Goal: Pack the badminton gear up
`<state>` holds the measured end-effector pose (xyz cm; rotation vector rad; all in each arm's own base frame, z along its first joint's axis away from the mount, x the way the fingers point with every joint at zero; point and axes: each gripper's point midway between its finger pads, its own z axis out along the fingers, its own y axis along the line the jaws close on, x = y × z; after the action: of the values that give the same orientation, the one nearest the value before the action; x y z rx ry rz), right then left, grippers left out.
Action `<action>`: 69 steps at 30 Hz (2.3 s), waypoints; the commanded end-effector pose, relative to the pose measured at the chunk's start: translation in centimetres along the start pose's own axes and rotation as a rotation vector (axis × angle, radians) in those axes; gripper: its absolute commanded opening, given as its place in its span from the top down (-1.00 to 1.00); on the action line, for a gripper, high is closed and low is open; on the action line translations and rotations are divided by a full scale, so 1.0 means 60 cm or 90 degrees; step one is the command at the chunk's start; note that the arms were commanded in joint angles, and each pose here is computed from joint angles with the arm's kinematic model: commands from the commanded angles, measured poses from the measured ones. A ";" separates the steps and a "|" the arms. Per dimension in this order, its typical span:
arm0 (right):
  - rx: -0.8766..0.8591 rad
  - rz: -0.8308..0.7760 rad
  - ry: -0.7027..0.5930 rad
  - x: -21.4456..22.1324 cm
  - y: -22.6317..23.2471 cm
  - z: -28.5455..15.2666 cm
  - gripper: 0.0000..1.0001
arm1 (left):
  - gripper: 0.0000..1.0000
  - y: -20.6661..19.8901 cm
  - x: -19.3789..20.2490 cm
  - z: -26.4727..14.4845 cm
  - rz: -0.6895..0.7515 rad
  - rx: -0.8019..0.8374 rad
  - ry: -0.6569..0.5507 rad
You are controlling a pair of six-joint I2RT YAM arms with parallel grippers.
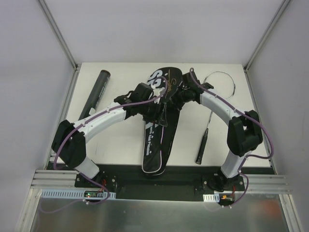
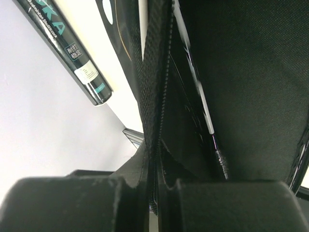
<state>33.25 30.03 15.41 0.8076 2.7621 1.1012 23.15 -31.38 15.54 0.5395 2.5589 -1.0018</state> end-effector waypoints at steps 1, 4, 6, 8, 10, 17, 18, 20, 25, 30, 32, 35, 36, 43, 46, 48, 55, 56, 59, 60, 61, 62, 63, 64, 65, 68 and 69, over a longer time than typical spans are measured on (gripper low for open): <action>0.006 0.043 -0.024 0.026 0.013 -0.046 0.99 | -0.31 0.004 -0.035 0.007 0.031 -0.034 -0.019; 0.013 0.042 -0.021 0.038 0.012 -0.048 0.99 | -0.33 0.013 -0.044 0.012 0.036 -0.067 -0.024; 0.015 0.034 -0.027 0.044 0.013 -0.051 0.99 | -0.30 0.020 -0.051 0.018 0.032 -0.082 -0.026; 0.020 0.031 -0.029 0.051 0.010 -0.053 0.99 | -0.21 0.019 -0.059 0.020 0.031 -0.087 -0.027; 0.018 0.021 -0.026 0.056 0.012 -0.054 0.99 | 0.33 0.026 -0.061 0.027 0.029 -0.096 -0.018; 0.005 -0.152 -0.025 0.035 -0.008 -0.091 -0.31 | 1.00 0.044 -0.068 0.009 0.004 -0.085 -0.020; 0.011 -0.216 -0.028 0.027 -0.017 -0.103 -0.46 | 1.00 0.050 -0.074 0.001 -0.005 -0.083 -0.027; 0.051 -0.261 -0.021 0.020 -0.051 -0.137 -0.73 | 1.00 0.048 -0.078 -0.006 -0.012 -0.068 -0.029; 0.251 -0.382 -0.168 -0.054 -0.174 -0.230 -0.93 | 1.00 0.041 -0.091 -0.019 -0.012 -0.038 -0.035; 0.287 -0.199 -0.172 -0.129 -0.267 -0.236 -0.93 | 1.00 0.031 -0.090 -0.022 -0.001 -0.018 -0.028; 0.380 -0.152 -0.136 -0.163 -0.303 -0.239 -0.96 | 1.00 0.029 -0.087 -0.022 -0.002 -0.014 -0.021; 0.456 -0.141 -0.108 -0.213 -0.325 -0.233 -0.90 | 1.00 0.022 -0.084 -0.025 0.005 -0.002 -0.015; 0.461 -0.137 -0.101 -0.223 -0.329 -0.229 -0.89 | 1.00 0.019 -0.083 -0.027 0.006 0.003 -0.014; 0.496 -0.123 -0.057 -0.288 -0.362 -0.194 -0.58 | 1.00 -0.005 -0.075 -0.033 0.014 0.053 0.012; 0.498 -0.130 -0.039 -0.300 -0.369 -0.177 -0.44 | 1.00 0.003 -0.073 -0.031 0.004 0.035 0.023; 0.498 -0.130 -0.034 -0.303 -0.375 -0.168 -0.43 | 1.00 0.010 -0.072 -0.025 0.003 0.026 0.029; 0.498 -0.131 -0.015 -0.308 -0.395 -0.138 -0.14 | 1.00 0.013 -0.087 -0.019 0.018 0.017 0.037; 0.504 -0.129 -0.016 -0.309 -0.400 -0.139 -0.13 | 1.00 0.016 -0.088 -0.018 0.021 0.010 0.038; 0.508 -0.122 -0.006 -0.303 -0.410 -0.132 0.05 | 1.00 0.019 -0.092 -0.020 0.031 0.002 0.038; 0.509 -0.123 -0.004 -0.302 -0.413 -0.130 0.09 | 1.00 0.021 -0.092 -0.019 0.032 -0.002 0.039; 0.508 -0.123 -0.006 -0.304 -0.414 -0.125 0.14 | 1.00 0.022 -0.093 -0.020 0.033 -0.004 0.038; 0.504 -0.122 -0.002 -0.302 -0.416 -0.122 0.17 | 1.00 0.023 -0.092 -0.019 0.033 -0.005 0.040; 0.501 -0.124 0.006 -0.299 -0.416 -0.117 0.21 | 1.00 0.023 -0.092 -0.020 0.033 -0.006 0.041; 0.503 -0.122 0.009 -0.300 -0.420 -0.114 0.23 | 1.00 0.022 -0.092 -0.019 0.031 -0.005 0.042; 0.509 -0.121 0.009 -0.300 -0.424 -0.114 0.28 | 1.00 0.022 -0.091 -0.020 0.030 -0.005 0.042; 0.513 -0.132 -0.002 -0.305 -0.423 -0.113 0.37 | 1.00 0.024 -0.090 -0.022 0.027 -0.011 0.042; 0.517 -0.133 -0.002 -0.306 -0.426 -0.113 0.42 | 1.00 0.025 -0.090 -0.022 0.026 -0.013 0.042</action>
<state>36.11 1.52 1.75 0.5585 3.1649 -0.0587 27.74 -30.32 16.00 0.5976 2.6664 -0.9525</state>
